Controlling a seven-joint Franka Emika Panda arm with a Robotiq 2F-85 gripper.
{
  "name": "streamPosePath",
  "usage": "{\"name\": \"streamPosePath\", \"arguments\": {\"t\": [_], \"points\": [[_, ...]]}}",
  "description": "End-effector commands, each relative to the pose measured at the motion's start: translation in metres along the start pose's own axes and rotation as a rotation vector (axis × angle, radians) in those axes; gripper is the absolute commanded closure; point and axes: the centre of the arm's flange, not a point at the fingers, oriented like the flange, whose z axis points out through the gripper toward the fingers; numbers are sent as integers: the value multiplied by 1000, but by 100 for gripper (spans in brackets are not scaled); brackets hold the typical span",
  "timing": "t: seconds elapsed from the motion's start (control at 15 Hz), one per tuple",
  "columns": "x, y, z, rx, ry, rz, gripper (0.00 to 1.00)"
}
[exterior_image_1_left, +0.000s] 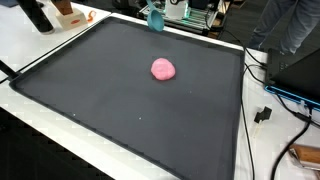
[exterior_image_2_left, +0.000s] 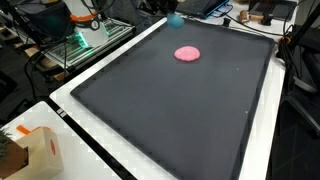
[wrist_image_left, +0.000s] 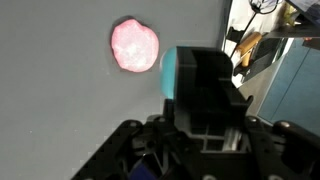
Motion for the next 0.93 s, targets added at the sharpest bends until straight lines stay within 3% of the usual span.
{"name": "streamPosePath", "arguments": {"t": [0.0, 0.87], "points": [[18, 33, 32, 79, 7, -27, 75], [25, 97, 113, 144, 97, 67, 75]]}}
